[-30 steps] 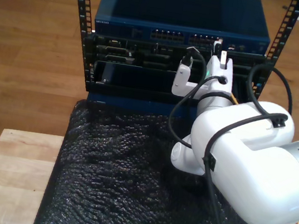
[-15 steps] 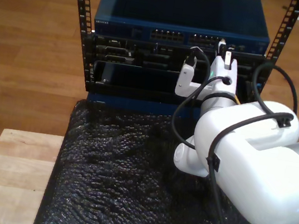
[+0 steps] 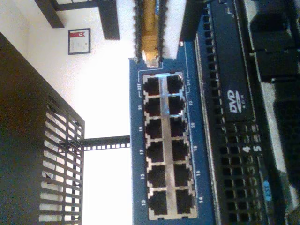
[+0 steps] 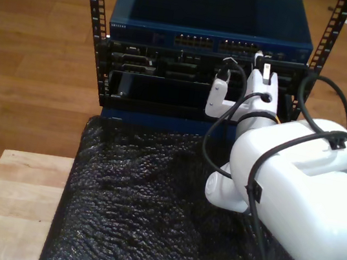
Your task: Grab the cable and plug it in
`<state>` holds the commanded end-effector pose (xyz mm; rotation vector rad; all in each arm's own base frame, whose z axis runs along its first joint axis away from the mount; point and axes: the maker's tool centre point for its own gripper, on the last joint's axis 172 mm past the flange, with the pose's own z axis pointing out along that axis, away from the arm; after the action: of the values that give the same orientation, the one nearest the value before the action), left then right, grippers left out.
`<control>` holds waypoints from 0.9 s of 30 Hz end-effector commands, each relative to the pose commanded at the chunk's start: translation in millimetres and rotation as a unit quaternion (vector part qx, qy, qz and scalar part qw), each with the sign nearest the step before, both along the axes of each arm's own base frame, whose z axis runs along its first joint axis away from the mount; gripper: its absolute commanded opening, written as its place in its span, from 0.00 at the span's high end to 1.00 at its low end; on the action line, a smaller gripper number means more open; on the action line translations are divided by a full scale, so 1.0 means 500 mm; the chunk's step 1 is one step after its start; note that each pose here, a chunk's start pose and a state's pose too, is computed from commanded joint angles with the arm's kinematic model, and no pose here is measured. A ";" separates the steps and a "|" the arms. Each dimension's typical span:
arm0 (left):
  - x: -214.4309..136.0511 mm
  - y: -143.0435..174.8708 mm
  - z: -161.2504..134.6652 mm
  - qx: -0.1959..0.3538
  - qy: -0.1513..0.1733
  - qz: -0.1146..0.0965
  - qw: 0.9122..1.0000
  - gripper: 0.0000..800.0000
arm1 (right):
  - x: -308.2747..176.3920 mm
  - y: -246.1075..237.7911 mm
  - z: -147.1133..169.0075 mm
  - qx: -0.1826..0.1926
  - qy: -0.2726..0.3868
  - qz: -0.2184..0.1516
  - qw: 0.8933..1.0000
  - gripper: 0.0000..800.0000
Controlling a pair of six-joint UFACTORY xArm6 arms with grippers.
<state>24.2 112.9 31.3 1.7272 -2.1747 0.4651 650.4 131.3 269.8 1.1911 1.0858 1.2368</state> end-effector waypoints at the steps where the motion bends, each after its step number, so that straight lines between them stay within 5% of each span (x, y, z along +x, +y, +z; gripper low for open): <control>1: 0.000 0.001 0.000 0.001 0.000 -0.001 1.000 0.00 | -0.002 0.002 -0.002 -0.001 0.001 0.002 1.000 1.00; 20: 0.000 0.000 0.000 0.000 0.000 -0.001 1.000 0.00 | 0.017 -0.016 -0.002 -0.025 -0.003 0.034 0.999 1.00; 27: 0.000 0.000 0.000 0.000 0.000 -0.001 1.000 0.00 | 0.018 0.009 -0.001 -0.010 -0.006 0.072 0.997 1.00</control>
<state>24.2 112.9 31.3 1.7257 -2.1762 0.4655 659.6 135.7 269.5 1.1052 1.1896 1.3383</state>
